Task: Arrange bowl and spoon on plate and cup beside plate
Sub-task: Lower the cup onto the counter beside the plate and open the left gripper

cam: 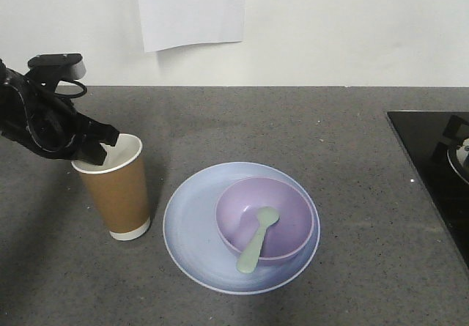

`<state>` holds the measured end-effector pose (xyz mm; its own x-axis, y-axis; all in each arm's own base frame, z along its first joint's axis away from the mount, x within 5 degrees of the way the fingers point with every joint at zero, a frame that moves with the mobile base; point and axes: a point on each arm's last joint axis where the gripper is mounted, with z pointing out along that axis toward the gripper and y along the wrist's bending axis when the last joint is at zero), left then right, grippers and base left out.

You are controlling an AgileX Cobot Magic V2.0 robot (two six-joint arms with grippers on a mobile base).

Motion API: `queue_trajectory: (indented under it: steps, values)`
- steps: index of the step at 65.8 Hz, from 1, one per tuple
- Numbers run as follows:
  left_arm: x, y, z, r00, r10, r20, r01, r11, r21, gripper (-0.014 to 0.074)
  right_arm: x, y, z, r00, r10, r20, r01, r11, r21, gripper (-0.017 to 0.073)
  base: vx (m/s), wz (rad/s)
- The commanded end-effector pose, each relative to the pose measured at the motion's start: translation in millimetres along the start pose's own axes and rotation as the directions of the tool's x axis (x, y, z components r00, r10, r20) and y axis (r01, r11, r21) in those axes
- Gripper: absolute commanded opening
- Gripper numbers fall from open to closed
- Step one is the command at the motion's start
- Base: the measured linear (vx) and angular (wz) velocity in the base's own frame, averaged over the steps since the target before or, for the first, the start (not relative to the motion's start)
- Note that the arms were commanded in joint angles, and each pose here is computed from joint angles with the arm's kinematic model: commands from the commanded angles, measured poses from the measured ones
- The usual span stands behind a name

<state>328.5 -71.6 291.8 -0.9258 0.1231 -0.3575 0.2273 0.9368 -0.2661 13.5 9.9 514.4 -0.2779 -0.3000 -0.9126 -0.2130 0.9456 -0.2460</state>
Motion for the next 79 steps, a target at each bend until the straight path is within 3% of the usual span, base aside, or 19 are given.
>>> queue_trajectory:
  steps: [1,22,36,79]
  values:
    - [5.1,-3.3,-1.4,1.000,0.006,-0.030,-0.005,1.000,0.014,-0.0007,-7.7,-2.1,0.7,0.999,0.004,0.041,-0.004,1.000,0.011,-0.0005,0.00,0.00]
    - [5.0,-4.3,-4.8,1.000,0.009,-0.022,-0.009,1.000,0.015,0.0008,-7.5,-1.8,0.7,0.999,0.004,0.039,-0.005,1.000,0.008,-0.0005,0.00,0.00]
    - [5.8,-7.8,-14.4,0.999,0.037,0.008,-0.037,0.999,0.021,0.0043,-7.5,-1.7,0.7,0.999,0.005,0.039,-0.005,1.000,0.007,-0.0005,0.00,0.00]
    - [6.9,-9.4,-20.7,0.999,0.040,0.023,-0.041,0.999,0.021,0.0321,-6.8,-1.5,0.7,1.000,0.005,0.031,-0.005,1.000,0.004,-0.0005,0.00,0.00]
